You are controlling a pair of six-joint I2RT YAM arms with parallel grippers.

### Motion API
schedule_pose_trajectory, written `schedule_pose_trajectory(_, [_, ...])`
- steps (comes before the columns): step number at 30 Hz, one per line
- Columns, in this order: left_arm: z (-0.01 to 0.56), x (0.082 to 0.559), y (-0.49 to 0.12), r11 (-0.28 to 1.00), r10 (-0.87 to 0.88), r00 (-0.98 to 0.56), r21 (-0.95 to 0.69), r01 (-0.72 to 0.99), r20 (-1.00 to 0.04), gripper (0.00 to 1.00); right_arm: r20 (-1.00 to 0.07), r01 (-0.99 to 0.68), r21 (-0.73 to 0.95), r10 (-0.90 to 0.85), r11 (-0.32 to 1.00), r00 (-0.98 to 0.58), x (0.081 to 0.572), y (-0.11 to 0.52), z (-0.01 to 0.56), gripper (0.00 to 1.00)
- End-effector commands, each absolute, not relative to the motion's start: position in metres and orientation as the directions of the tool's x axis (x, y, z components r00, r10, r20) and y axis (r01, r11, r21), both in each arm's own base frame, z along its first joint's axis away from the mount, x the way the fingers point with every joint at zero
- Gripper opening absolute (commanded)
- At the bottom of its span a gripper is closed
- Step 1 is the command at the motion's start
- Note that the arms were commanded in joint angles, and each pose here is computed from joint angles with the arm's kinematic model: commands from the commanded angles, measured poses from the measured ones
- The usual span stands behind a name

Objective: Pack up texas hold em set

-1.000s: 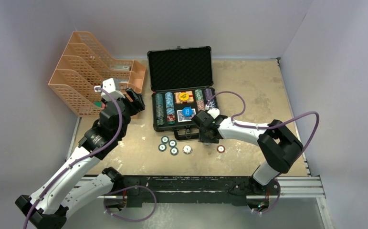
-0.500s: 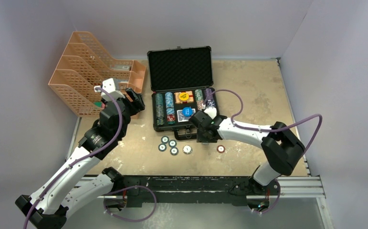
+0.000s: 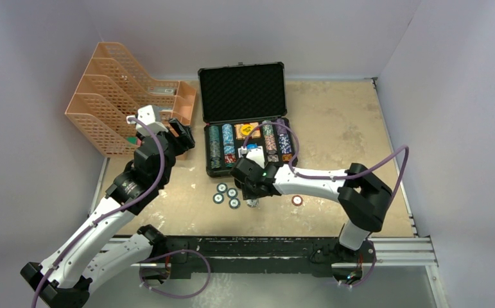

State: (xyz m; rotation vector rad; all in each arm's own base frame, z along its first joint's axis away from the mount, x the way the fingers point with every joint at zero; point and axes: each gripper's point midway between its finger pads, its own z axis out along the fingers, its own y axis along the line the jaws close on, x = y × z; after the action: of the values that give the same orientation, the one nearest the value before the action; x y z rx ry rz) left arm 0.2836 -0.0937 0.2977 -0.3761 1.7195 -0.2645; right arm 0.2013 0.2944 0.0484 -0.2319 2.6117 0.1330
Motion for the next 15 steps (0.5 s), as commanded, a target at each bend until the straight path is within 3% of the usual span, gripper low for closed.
schedule_pose_trajectory(1, [0.306,0.285,-0.088,0.921,-0.386,-0.121,-0.375,-0.109,-0.914,0.66,-0.513,-0.212,0.047,-0.158,0.976,-0.844,0.206,0.300,0.055,0.48])
schedule_pose_trajectory(15, [0.305,0.285,-0.089,0.922,-0.384,-0.123,-0.372,-0.110,-0.915,0.66,-0.465,-0.301,0.043,-0.248,0.953,-0.850,0.189,0.310,0.043,0.49])
